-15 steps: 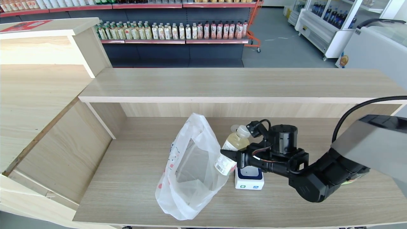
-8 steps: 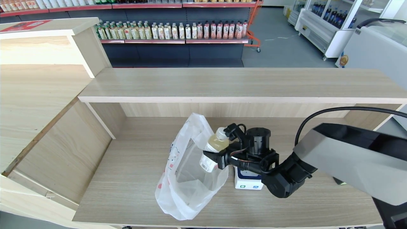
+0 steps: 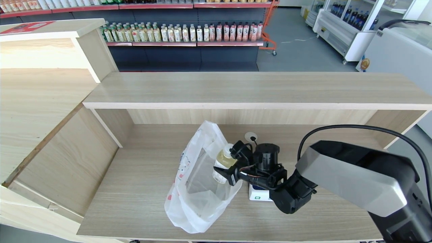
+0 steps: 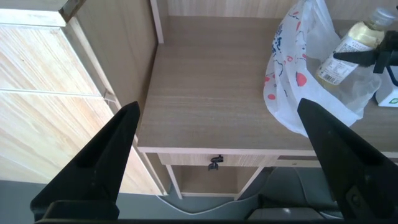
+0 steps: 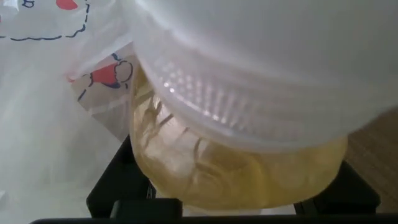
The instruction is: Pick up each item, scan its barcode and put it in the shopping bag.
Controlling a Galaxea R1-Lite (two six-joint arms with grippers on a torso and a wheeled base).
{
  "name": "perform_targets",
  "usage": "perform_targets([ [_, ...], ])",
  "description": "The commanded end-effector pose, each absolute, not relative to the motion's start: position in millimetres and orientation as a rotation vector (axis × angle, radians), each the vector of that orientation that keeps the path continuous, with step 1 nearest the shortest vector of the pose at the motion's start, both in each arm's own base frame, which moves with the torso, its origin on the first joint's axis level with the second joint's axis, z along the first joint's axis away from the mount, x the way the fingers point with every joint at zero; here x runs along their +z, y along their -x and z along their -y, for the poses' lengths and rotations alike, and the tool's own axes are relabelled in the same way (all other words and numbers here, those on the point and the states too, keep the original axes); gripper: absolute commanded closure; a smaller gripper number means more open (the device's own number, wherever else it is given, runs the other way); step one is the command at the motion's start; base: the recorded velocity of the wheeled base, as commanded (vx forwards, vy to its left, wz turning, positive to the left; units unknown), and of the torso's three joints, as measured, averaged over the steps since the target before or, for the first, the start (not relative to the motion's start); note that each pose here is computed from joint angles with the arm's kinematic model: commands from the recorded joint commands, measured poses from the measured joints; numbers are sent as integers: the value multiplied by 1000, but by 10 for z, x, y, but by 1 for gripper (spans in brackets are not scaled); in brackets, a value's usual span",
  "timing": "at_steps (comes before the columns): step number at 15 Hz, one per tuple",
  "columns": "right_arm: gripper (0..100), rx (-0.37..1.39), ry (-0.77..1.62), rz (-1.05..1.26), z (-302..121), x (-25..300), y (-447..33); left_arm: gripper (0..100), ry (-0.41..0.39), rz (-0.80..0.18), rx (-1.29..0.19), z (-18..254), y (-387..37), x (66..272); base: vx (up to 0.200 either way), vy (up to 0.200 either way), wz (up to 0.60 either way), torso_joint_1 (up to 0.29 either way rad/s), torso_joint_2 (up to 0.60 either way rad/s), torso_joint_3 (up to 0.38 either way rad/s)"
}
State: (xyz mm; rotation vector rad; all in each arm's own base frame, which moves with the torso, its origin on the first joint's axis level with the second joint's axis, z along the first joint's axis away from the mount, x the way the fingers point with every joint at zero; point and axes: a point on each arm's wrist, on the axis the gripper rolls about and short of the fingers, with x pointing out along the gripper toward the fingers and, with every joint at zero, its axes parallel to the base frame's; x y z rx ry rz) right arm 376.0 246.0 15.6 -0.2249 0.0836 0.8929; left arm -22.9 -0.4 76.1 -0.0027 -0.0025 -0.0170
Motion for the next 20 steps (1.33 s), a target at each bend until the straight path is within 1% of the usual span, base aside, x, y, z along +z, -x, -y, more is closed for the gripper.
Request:
perform_targets([
  [1, 0, 895, 228, -90, -2467, 108, -3765, 0, 3, 3, -17, 4, 229, 761, 0, 0, 0, 0, 0, 0],
  [3, 0, 897, 198, -89, -2459, 172, -3751, 0, 3, 3, -17, 4, 229, 761, 0, 0, 0, 0, 0, 0],
  [6, 0, 894, 6, -131, -2478, 467, -3680, 0, 3, 3, -17, 4, 229, 761, 0, 0, 0, 0, 0, 0],
  [9, 0, 867, -145, -235, -2323, 688, -3514, 0, 3, 3, -17, 4, 229, 761, 0, 0, 0, 0, 0, 0],
  [12, 0, 788, -272, -399, -1972, 895, -3255, 0, 3, 3, -17, 4, 229, 761, 0, 0, 0, 0, 0, 0],
  [14, 0, 736, -317, -437, -1720, 1047, -3092, 0, 3, 3, -17, 4, 229, 761, 0, 0, 0, 0, 0, 0],
  [16, 0, 678, -328, -425, -1361, 1267, -2772, 0, 3, 3, -17, 4, 229, 761, 0, 0, 0, 0, 0, 0],
  [18, 0, 616, -337, -347, -978, 1575, -2455, 0, 3, 3, -17, 4, 229, 761, 0, 0, 0, 0, 0, 0],
  [20, 0, 549, -289, -336, -705, 1783, -2219, 0, 3, 3, -17, 4, 229, 761, 0, 0, 0, 0, 0, 0],
])
